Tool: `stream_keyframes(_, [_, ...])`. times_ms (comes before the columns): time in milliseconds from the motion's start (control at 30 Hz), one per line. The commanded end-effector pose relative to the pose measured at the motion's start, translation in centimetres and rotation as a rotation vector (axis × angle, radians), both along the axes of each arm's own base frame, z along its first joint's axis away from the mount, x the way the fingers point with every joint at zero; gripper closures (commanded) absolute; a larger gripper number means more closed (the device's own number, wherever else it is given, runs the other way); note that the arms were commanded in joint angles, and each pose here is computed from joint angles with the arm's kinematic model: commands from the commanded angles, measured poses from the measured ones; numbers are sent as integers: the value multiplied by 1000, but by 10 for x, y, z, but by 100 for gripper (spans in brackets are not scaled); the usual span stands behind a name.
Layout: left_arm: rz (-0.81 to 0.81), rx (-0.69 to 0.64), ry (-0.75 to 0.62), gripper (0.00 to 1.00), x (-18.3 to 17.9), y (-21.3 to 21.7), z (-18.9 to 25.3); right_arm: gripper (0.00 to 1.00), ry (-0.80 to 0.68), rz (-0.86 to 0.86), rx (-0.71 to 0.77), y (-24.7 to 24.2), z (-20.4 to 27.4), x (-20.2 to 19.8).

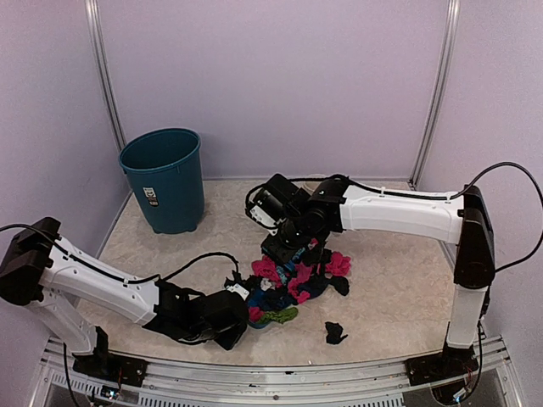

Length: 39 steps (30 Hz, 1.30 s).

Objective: Sweep away the paper scraps from the table
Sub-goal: Sweep the paper scraps into the dustpan.

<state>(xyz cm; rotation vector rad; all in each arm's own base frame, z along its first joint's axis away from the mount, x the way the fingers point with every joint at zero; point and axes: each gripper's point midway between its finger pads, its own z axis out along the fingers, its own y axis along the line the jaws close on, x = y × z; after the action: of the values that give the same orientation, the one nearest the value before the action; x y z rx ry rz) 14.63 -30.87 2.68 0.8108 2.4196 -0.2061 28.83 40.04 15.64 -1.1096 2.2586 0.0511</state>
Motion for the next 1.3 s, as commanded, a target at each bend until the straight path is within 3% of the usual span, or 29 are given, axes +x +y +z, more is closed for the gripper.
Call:
stream_keyframes(0, [25, 55, 23, 100, -1, 20, -12, 100, 36, 83, 20, 18, -5, -3])
stream_keyframes(400, [51, 22, 10, 100, 11, 20, -13, 100, 154, 213, 145, 26, 9, -54])
stream_keyframes(933, [79, -36, -74, 100, 22, 24, 4, 100, -90, -82, 123, -24, 59, -9])
stream_keyframes(1267, [105, -89, -169, 100, 33, 28, 41, 100, -119, -168, 158, -54, 64, -3])
